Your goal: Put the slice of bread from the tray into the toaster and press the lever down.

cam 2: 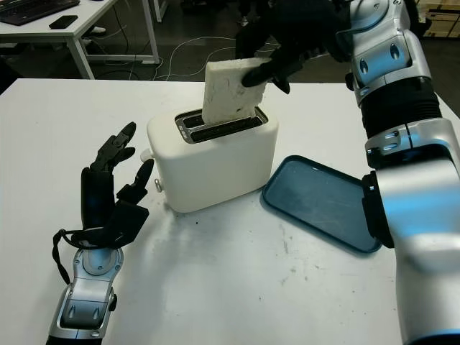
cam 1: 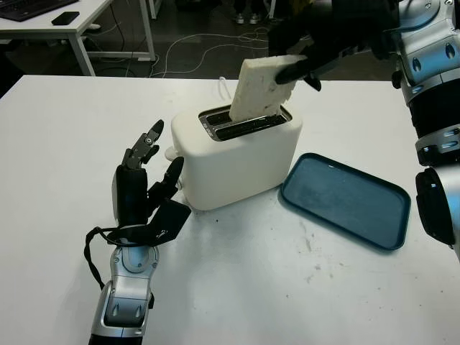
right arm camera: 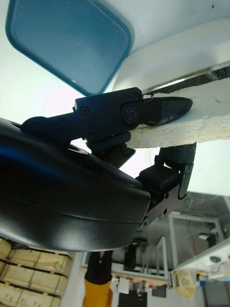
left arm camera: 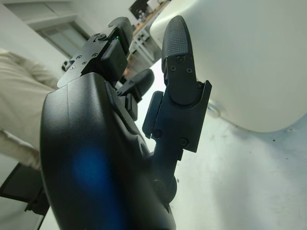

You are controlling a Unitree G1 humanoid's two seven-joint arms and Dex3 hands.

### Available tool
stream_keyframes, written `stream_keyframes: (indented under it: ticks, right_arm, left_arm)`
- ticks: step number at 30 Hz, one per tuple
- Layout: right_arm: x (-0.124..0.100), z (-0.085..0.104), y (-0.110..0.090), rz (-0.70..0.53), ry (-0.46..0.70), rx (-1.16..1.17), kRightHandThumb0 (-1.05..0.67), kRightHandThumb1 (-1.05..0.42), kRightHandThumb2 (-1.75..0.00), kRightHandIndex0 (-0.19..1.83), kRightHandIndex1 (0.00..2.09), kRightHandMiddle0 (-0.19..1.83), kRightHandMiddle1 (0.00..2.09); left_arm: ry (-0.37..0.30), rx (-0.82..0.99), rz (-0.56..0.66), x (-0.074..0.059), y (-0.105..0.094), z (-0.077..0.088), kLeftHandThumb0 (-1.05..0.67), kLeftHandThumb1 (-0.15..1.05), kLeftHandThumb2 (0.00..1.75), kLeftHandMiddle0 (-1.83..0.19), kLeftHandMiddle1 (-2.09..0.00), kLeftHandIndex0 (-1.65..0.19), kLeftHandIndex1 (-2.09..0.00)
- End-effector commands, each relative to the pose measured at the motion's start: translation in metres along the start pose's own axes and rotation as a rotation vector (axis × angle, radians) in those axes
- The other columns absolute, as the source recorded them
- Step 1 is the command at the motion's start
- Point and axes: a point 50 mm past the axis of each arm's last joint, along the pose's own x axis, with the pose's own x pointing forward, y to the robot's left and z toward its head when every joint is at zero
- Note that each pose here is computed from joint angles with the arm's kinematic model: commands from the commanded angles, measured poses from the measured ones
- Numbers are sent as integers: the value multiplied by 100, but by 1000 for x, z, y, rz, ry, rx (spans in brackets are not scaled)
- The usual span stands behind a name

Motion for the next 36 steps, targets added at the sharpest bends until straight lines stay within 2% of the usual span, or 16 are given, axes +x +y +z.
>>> stream_keyframes:
  ticks: [1, 12, 25, 36]
  right_arm:
    - [4, 0, 6, 20, 0, -22, -53, -92, -25, 101, 175, 79, 175]
    - [7, -1, 9, 15, 49, -7, -47, -92, -27, 102, 175, 78, 175]
    - [33, -10, 24, 6, 102, -27, -45, -92, -33, 105, 175, 85, 175]
    - [40, -13, 32, 50, 119, -70, -46, -92, -32, 107, 175, 87, 175]
  left_arm:
    - [-9, -2, 9, 1, 0, 3, -56, 92, 44, -19, -96, -49, -2]
    - [-4, -8, 12, 1, 0, 3, -56, 92, 43, -19, -96, -49, -2]
    - [-15, -8, 13, 0, 0, 3, -55, 92, 44, -19, -97, -50, -2]
    - [-11, -3, 19, -1, 0, 2, -55, 92, 44, -17, -98, -49, -2]
